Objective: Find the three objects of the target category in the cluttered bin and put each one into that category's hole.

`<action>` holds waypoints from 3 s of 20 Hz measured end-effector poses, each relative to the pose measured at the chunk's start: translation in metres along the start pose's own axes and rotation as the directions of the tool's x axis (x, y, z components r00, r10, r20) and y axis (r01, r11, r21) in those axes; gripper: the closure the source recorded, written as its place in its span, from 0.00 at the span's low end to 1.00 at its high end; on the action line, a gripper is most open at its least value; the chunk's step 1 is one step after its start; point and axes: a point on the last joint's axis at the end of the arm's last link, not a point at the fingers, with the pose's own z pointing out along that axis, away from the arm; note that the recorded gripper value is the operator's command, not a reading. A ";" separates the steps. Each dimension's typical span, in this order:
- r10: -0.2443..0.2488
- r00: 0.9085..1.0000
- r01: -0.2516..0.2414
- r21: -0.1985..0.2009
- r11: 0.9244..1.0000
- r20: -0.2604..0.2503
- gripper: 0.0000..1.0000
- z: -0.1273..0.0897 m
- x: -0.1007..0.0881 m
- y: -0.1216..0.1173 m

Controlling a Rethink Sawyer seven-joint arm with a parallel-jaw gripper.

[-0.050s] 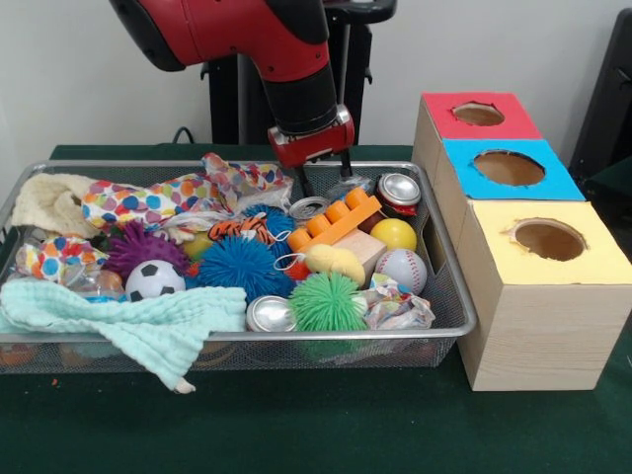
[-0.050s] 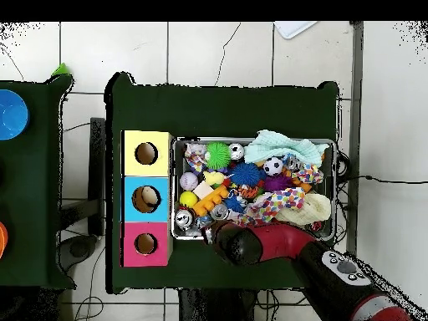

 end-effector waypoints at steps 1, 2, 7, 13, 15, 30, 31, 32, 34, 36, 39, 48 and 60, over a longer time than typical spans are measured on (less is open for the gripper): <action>0.000 1.000 0.000 -0.001 1.000 0.000 0.00 0.000 0.000 0.000; 0.000 1.000 0.000 -0.001 1.000 0.001 0.00 0.000 0.000 0.000; -0.002 1.000 0.002 0.000 1.000 0.002 0.00 0.000 -0.001 0.000; -0.011 1.000 0.011 0.012 1.000 0.017 0.00 -0.008 -0.008 -0.001; -0.016 1.000 0.016 0.017 1.000 0.024 0.00 -0.011 -0.010 -0.001; -0.051 0.997 0.048 0.044 0.998 0.055 1.00 -0.025 -0.027 0.003; -0.055 0.997 0.053 0.044 0.998 0.054 1.00 -0.025 -0.027 0.005; -0.058 0.997 0.055 0.044 0.998 0.053 1.00 -0.024 -0.028 0.006; -0.065 0.997 0.063 0.043 0.997 0.051 1.00 -0.023 -0.029 0.010; -0.066 0.996 0.064 0.044 0.997 0.052 1.00 -0.024 -0.029 0.011; -0.064 0.996 0.061 0.048 0.997 0.056 1.00 -0.027 -0.031 0.010; -0.039 0.997 0.033 0.087 0.996 0.070 1.00 -0.057 -0.044 -0.001; -0.036 0.998 0.030 0.100 0.995 0.060 0.00 -0.065 -0.046 -0.003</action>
